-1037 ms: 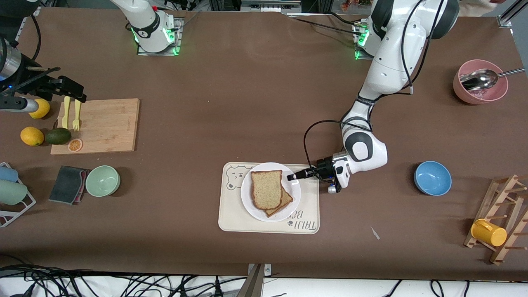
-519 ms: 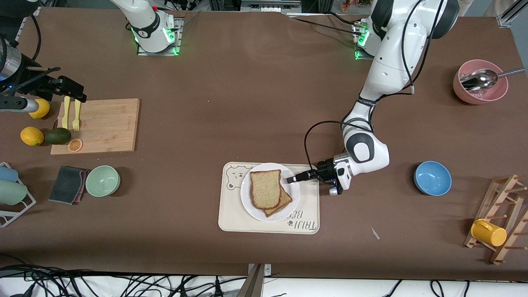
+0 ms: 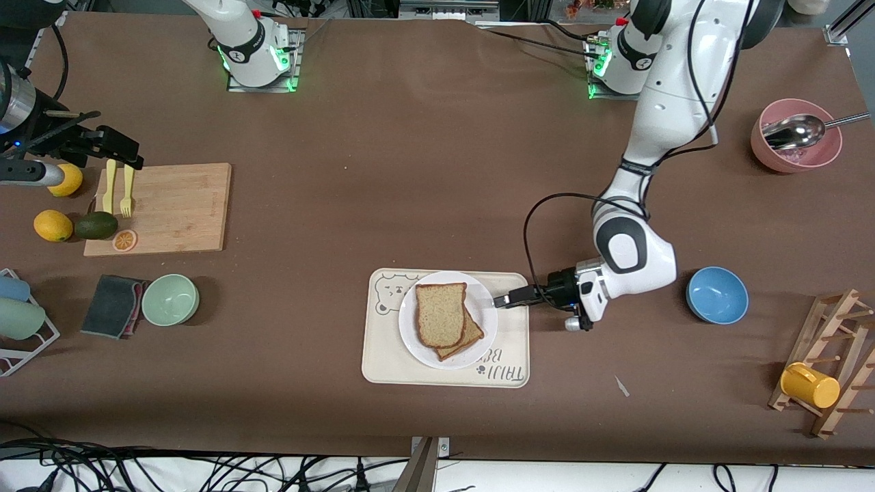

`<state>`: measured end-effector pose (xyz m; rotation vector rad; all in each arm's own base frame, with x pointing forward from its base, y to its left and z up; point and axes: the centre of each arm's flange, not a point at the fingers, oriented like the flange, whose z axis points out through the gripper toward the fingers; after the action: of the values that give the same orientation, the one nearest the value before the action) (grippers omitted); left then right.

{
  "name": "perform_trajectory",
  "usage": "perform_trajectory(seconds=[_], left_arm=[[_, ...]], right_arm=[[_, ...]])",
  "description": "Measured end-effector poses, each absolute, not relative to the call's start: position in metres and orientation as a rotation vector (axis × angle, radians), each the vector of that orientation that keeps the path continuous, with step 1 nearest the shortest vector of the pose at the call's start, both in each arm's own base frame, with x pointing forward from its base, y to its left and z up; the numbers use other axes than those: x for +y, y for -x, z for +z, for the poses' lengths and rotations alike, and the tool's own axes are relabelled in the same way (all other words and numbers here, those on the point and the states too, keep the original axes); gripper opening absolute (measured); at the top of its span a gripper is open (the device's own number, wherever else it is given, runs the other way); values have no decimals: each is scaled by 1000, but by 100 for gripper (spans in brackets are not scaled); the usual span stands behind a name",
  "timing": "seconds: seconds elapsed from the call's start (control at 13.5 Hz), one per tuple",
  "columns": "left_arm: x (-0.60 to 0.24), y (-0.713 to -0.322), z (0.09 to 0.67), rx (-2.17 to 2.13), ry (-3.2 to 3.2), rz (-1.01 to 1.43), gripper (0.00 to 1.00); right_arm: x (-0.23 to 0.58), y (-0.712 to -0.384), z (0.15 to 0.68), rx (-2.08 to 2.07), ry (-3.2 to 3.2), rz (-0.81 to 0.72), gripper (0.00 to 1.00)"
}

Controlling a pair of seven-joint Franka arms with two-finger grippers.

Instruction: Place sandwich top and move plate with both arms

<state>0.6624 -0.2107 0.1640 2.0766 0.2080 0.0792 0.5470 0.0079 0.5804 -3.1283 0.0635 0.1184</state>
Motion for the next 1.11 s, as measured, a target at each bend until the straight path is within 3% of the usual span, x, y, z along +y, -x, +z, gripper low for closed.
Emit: perform_trajectory(seconds=[0.15, 0.37, 1.11], left_arm=[[-194, -657, 175, 178, -2119, 75, 72], [-172, -639, 192, 125, -2180, 47, 99], [-124, -597, 373, -89, -2625, -182, 100]], right_arm=[[8, -547, 580, 63, 3128, 118, 100], [8, -547, 580, 63, 3128, 118, 100], [8, -547, 580, 63, 3128, 118, 100]])
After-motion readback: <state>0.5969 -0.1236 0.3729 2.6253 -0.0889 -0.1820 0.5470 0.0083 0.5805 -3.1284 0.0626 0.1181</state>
